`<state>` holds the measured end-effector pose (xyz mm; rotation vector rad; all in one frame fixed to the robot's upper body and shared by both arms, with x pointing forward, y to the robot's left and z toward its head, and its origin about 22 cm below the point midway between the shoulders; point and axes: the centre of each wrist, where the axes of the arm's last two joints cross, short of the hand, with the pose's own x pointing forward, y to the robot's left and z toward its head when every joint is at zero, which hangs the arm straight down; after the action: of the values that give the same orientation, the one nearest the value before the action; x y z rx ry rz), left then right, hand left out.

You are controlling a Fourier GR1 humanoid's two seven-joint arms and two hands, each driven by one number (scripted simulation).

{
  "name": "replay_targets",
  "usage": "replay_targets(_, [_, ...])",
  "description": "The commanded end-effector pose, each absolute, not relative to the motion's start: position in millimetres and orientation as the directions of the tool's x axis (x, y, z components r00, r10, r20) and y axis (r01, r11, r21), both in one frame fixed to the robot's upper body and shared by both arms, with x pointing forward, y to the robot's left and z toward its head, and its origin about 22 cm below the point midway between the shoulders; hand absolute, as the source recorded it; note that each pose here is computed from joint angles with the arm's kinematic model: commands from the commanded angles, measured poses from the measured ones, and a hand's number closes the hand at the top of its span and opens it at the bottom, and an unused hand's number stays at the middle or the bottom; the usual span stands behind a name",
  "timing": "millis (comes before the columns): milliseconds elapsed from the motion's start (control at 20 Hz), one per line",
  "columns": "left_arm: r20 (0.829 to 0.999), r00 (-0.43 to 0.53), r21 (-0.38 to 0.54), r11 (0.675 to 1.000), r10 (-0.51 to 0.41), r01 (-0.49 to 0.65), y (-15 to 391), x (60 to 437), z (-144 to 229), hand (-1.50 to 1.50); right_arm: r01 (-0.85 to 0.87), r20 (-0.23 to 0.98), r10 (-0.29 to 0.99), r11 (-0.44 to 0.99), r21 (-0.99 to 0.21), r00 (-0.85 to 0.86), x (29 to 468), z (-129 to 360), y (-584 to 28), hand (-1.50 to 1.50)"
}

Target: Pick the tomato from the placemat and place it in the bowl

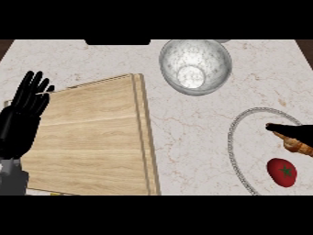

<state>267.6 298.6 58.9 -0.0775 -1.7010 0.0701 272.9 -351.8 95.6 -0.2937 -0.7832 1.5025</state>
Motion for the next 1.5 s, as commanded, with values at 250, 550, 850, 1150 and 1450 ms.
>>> replay_targets(250, [0.986,-0.117,-0.115,0.993,0.116,0.012,293,281,61,0.00,-0.772,0.268,0.952,0.060,-0.632,-0.145,262,61,-360,-1.50])
replay_targets(550, [0.989,-0.119,-0.087,0.996,0.090,0.027,309,270,57,0.00,-0.779,0.241,0.959,0.036,-0.627,-0.150,281,57,-347,-1.50])
replay_targets(850, [0.988,-0.119,-0.100,0.995,0.101,0.017,299,256,49,0.00,-0.792,0.225,0.963,0.022,-0.610,-0.146,283,34,-328,-1.50])
replay_targets(1150, [0.987,-0.124,-0.097,0.995,0.099,0.017,307,286,65,0.00,-0.751,0.149,0.933,-0.162,-0.640,-0.329,273,13,-337,1.50])
replay_targets(1450, [0.986,-0.138,-0.094,0.996,0.093,-0.005,274,270,59,0.00,-0.724,0.158,0.917,-0.173,-0.668,-0.365,270,30,-320,1.50])
